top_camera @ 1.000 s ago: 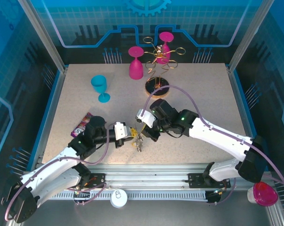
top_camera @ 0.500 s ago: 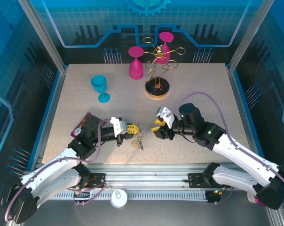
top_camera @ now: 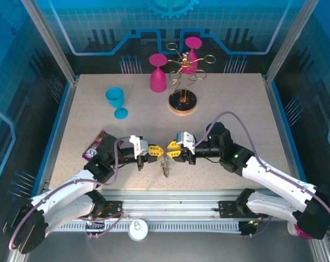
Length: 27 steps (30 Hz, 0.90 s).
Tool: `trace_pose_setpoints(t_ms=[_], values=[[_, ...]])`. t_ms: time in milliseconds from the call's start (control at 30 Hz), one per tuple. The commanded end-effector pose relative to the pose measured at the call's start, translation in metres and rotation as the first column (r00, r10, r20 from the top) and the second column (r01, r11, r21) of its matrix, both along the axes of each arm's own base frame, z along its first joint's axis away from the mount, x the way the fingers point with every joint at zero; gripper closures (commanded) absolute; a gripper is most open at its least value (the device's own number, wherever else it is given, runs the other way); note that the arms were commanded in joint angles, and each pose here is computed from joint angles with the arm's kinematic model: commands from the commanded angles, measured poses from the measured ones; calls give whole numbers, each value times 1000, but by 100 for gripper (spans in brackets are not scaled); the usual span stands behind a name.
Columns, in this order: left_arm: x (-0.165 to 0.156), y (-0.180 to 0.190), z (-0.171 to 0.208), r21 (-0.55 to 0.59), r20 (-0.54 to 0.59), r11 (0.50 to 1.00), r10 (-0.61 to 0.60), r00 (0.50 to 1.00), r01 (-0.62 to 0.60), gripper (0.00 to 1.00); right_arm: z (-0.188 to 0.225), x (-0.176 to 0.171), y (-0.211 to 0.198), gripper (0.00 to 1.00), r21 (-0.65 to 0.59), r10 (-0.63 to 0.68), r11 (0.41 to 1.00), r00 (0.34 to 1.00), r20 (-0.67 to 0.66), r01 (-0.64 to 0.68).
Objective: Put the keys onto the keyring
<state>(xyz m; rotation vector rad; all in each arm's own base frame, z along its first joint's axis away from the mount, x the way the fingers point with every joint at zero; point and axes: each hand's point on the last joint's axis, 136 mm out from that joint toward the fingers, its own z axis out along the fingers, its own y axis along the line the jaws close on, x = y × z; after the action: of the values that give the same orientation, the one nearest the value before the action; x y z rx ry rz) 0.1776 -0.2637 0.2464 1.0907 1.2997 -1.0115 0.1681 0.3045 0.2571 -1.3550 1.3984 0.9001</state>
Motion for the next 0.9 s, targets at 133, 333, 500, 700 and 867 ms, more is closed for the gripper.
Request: trace_pose_setpoints(t_ms=[133,333,500,700,867], values=[[-10,0,10,-39,48,998,-49,998,51,100,-5,2,8,75,-38,9,999,999,39,-7],[-11,0,11,-40,50,998,-52,997,54,100,-1,-2,15,84,-8,39,999,999,31,-38],[-11,0,9,-36,48,998,-54,997,56,100,1,-3,16,87,9,40,999,999,33,-41],[-9,0,9,-30,49,999,-43,998,44,100,2,-4,15,100,1,43,999,998,34,-43],[1,4,-2,80,63,996,24,998,-29,73,-5,-2,6,100,-106,21,994,999,25,-18]])
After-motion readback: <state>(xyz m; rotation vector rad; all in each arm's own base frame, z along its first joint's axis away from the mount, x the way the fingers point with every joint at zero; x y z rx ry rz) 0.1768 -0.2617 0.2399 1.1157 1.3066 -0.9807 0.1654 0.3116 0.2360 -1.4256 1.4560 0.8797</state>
